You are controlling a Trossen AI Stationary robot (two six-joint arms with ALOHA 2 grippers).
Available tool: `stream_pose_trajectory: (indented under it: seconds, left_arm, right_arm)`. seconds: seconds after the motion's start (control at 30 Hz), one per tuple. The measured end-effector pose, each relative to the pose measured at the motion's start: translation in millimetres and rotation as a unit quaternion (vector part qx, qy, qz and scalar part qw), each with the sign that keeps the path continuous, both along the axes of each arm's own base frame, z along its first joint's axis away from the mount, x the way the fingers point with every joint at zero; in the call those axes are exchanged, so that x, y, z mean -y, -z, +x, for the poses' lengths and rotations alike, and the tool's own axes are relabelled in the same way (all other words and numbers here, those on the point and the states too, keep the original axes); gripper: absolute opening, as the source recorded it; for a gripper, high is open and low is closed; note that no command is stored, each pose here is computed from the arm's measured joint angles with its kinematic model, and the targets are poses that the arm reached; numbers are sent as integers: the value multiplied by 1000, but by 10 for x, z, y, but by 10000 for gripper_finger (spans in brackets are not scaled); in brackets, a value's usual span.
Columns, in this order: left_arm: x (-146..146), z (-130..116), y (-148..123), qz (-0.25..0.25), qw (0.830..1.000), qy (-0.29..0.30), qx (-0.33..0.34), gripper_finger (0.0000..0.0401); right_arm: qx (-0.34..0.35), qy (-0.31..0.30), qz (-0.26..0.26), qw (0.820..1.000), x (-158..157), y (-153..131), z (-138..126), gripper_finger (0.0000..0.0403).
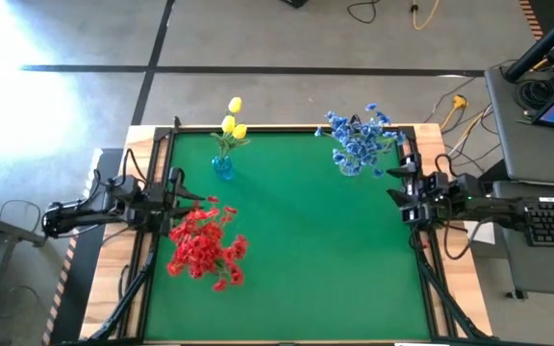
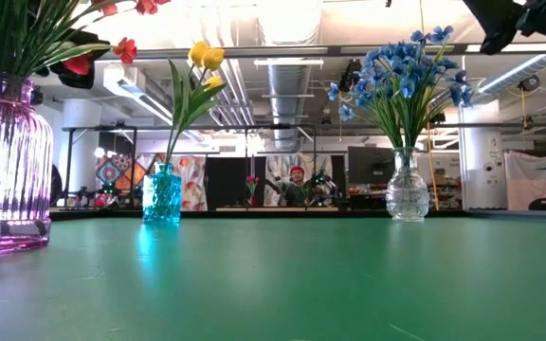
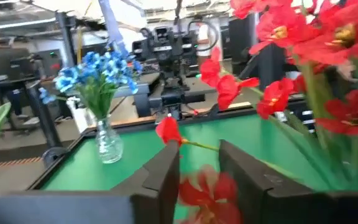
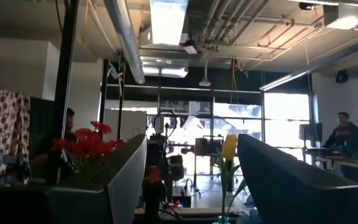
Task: Sort flowers into vase by color
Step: Return to Home Position
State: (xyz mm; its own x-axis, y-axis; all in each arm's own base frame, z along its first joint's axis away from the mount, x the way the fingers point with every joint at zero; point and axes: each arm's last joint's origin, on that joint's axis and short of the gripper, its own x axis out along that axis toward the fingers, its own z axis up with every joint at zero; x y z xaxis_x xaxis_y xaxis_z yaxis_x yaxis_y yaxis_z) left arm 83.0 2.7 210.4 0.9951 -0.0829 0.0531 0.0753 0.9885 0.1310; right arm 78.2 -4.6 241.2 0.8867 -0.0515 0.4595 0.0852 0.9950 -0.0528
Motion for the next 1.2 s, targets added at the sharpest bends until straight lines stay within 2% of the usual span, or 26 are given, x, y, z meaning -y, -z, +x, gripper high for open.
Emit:
stream_pose_trajectory:
  seconds: [0.27,0.57,0.9,1.2]
  left_arm:
    - [-17,8,123,8,998,-27,-54,6]
    - [-23,64,340,-9,996,-31,-87,1]
    - [-17,103,371,-23,998,-13,-55,0]
    - [-25,123,394,-75,994,-24,-71,0]
  right_arm:
    - [-59,-2,10,998,5,194,79,244]
    - [-109,39,43,992,39,502,166,244]
    - [-110,52,11,993,39,499,164,244]
    - [-110,65,27,991,49,502,164,244]
